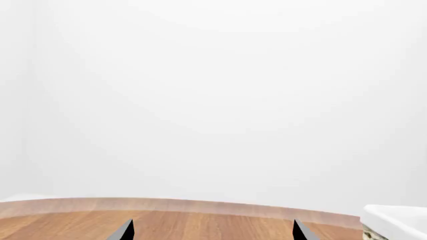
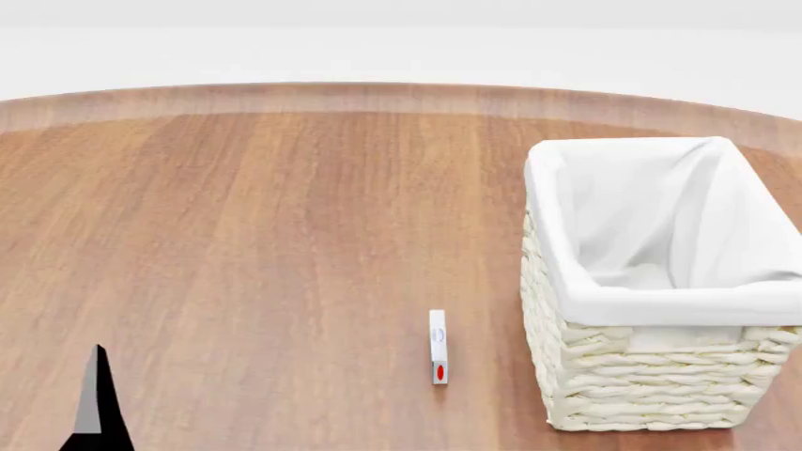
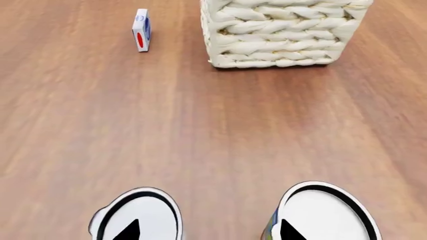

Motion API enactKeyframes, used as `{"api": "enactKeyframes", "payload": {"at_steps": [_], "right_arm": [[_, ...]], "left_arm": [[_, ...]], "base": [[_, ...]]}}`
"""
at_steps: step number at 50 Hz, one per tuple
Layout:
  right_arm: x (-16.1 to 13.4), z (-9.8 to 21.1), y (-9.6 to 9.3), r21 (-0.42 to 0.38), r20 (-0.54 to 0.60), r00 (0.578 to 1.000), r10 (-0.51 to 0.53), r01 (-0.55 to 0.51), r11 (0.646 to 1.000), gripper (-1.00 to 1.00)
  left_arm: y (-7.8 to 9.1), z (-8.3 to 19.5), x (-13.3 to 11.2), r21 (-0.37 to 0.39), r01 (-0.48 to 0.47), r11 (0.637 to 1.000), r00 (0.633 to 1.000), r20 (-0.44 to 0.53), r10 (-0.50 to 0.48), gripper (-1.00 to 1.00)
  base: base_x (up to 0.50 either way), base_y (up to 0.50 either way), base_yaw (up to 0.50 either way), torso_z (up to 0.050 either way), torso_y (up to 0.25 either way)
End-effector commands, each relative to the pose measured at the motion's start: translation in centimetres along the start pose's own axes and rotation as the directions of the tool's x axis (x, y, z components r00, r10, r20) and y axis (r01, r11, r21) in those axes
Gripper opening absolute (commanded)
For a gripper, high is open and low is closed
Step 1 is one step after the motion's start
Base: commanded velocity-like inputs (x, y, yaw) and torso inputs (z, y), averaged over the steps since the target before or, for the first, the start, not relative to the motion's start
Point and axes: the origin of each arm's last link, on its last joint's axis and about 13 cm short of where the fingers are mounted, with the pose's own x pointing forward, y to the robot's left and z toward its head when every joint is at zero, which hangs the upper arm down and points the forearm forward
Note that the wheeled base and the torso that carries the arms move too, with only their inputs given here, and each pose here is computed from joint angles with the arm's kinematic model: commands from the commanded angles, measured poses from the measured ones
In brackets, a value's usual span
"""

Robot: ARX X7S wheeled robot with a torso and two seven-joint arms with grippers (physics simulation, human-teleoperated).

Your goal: Pick up the tomato sauce, and put it in the basket.

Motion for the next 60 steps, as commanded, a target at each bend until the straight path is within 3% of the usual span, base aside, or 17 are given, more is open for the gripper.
{"api": "enactKeyframes", "payload": {"at_steps": [1,25,30,60], "right_arm": [[-0.2,-0.2,0.1,0.003,-0.002,1.000,0.028,-0.028,1.000,1.00],[-0.4,0.3,0.6,0.007,0.114,0.987,0.117,-0.118,0.993,1.00],[-0.3,0.0,0.7,0.043,0.094,0.985,0.145,-0.149,0.988,1.00],[0.7,-0.4,0.9,0.040,0.016,0.990,0.141,-0.142,0.989,1.00]], "left_arm": [[0.1,0.1,-0.1,0.000,-0.003,1.000,1.000,0.002,0.003,1.00],[0.2,0.1,-0.1,-0.005,-0.006,1.000,1.000,0.007,0.006,1.00],[0.2,0.1,-0.2,-0.005,-0.007,1.000,1.000,0.010,0.007,1.00],[0.2,-0.1,-0.1,0.001,-0.011,1.000,1.000,-0.001,0.011,1.00]], "base": [[0.00,0.00,0.00,0.000,0.000],[0.00,0.00,0.00,0.000,0.000],[0.00,0.00,0.00,0.000,0.000],[0.00,0.00,0.00,0.000,0.000]]}}
